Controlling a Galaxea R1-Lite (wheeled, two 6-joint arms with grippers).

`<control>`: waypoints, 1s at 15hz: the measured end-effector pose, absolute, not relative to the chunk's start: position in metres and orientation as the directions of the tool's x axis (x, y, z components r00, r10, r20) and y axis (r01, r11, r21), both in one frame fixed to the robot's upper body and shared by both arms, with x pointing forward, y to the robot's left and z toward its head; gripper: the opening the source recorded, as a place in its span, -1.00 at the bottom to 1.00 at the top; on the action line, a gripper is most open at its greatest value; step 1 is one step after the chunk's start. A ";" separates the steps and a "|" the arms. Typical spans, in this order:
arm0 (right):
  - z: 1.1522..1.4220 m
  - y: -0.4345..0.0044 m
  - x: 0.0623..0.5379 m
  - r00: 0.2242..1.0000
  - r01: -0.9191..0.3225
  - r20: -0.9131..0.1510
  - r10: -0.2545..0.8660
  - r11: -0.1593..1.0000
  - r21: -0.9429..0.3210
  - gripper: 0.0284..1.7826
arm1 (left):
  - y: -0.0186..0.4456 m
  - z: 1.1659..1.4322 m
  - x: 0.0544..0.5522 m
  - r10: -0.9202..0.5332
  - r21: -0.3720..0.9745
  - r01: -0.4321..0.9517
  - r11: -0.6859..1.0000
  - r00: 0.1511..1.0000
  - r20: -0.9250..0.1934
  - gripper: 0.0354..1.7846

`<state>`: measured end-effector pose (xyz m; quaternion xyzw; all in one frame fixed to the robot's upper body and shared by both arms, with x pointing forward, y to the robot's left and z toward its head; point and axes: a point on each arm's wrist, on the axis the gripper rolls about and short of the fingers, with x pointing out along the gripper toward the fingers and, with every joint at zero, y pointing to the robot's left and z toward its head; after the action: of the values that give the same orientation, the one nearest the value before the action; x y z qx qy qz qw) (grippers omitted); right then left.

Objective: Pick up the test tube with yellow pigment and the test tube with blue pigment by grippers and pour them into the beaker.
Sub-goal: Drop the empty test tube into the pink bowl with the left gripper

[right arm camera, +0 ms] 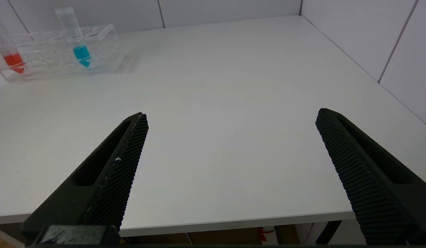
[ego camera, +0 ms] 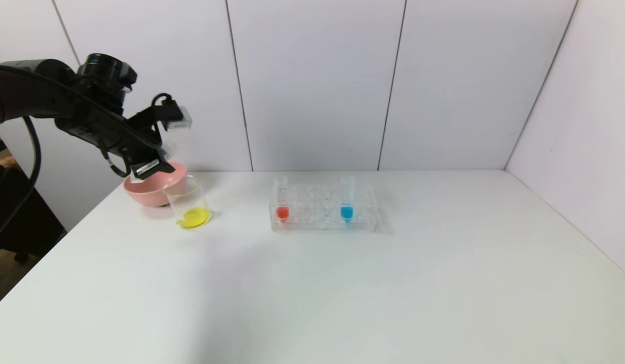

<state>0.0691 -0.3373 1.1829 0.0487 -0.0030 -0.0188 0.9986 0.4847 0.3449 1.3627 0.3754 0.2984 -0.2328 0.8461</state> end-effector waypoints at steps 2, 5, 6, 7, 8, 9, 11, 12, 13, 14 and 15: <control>1.183 -0.337 0.069 0.999 0.038 0.004 -0.038 0.995 0.098 0.99 | 0.375 1.367 0.481 -0.321 0.335 0.604 0.723 0.723 -0.612 -0.42; 1.183 -0.337 0.069 0.999 0.038 0.004 -0.038 0.995 0.098 0.99 | 0.416 1.373 0.478 -0.402 0.207 0.550 0.809 0.775 -0.488 -0.42; 1.183 -0.337 0.069 0.999 0.038 0.004 -0.038 0.995 0.097 0.99 | 0.426 1.372 0.479 -0.411 0.182 0.538 0.823 0.785 -0.463 -0.42; 1.183 -0.337 0.069 0.999 0.038 0.004 -0.038 0.995 0.097 0.99 | 0.434 1.369 0.480 -0.434 0.150 0.542 0.827 0.785 -0.442 -0.42; 1.183 -0.337 0.069 0.999 0.038 0.004 -0.038 0.995 0.097 0.99 | 0.441 1.364 0.483 -0.470 0.123 0.560 0.819 0.779 -0.415 -0.42; 1.183 -0.337 0.069 0.999 0.038 0.004 -0.038 0.995 0.097 0.99 | 0.446 1.359 0.487 -0.504 0.110 0.582 0.806 0.772 -0.388 -0.42; 1.183 -0.337 0.069 0.999 0.038 0.004 -0.038 0.995 0.098 0.99 | 0.458 1.347 0.499 -0.536 0.116 0.601 0.791 0.771 -0.343 -0.42; 1.183 -0.337 0.069 0.999 0.037 0.004 -0.038 0.995 0.097 0.99 | 0.464 1.341 0.507 -0.540 0.133 0.602 0.788 0.778 -0.321 -0.42; 1.183 -0.337 0.069 0.999 0.038 0.004 -0.038 0.995 0.097 0.99 | 0.467 1.336 0.513 -0.558 0.137 0.615 0.777 0.773 -0.301 -0.42; 1.183 -0.337 0.069 0.999 0.037 0.004 -0.038 0.995 0.097 0.99 | 0.469 1.329 0.519 -0.586 0.127 0.636 0.761 0.758 -0.286 -0.42; 1.183 -0.337 0.069 0.999 0.038 0.004 -0.038 0.995 0.097 0.99 | 0.470 1.321 0.524 -0.606 0.113 0.653 0.749 0.744 -0.281 -0.42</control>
<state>0.0691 -0.3374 1.1829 0.0485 -0.0028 -0.0190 0.9986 0.5245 0.4701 1.3208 0.1022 0.1138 -0.3391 0.9282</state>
